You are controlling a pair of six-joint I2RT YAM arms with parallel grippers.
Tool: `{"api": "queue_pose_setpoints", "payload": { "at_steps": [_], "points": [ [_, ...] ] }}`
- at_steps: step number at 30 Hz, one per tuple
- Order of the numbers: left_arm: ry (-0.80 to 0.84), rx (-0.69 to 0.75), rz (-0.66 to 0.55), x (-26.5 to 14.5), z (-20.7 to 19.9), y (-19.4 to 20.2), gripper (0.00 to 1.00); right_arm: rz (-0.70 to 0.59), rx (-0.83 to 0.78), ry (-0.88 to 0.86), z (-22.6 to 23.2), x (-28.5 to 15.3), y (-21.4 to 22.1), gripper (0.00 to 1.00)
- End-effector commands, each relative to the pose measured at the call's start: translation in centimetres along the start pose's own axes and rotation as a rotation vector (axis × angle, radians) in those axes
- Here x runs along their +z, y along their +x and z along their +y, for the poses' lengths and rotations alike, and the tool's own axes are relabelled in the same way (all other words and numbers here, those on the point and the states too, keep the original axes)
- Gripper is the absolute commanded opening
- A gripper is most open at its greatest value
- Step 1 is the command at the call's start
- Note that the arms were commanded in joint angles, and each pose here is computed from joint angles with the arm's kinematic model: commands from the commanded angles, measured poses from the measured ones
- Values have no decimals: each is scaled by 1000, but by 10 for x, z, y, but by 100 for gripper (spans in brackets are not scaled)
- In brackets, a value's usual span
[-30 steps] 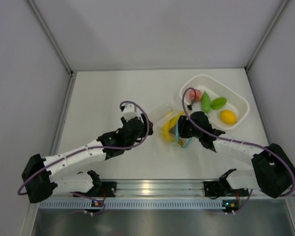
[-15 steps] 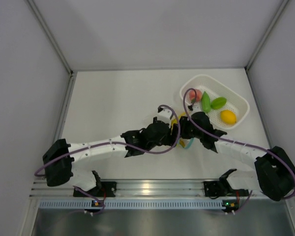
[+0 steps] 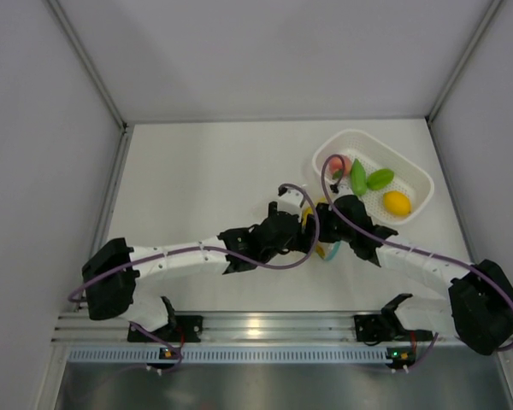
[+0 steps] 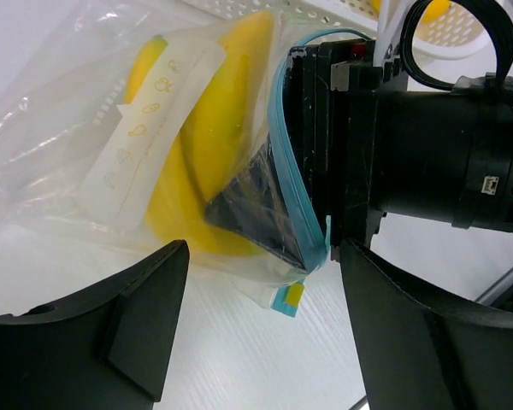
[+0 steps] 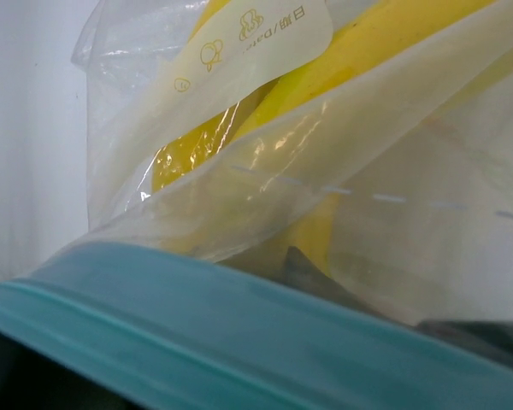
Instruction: Open the zip-top bag and remove the fake food
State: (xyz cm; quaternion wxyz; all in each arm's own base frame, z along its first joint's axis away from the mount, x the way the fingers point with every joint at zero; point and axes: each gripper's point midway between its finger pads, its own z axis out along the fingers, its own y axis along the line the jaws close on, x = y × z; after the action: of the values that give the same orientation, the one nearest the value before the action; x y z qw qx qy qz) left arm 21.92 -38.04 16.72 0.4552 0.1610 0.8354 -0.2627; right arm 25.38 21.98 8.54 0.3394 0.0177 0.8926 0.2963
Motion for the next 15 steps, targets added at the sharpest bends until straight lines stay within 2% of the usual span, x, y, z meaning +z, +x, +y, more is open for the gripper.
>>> {"api": "queue_pose_setpoints", "payload": {
  "at_steps": [1,7,12,15],
  "points": [
    [21,74,-60,-2,-24,-5,78,-28,29,45,5,-2,-14,33],
    [-92,122,-82,-2,-12,14,73,-42,63,53,8,-2,-20,33],
    [-44,103,-116,-9,-23,19,74,-26,56,66,9,4,-21,33],
    [-109,104,-139,-7,-11,19,75,-32,77,46,12,4,-22,32]
  ]
}}
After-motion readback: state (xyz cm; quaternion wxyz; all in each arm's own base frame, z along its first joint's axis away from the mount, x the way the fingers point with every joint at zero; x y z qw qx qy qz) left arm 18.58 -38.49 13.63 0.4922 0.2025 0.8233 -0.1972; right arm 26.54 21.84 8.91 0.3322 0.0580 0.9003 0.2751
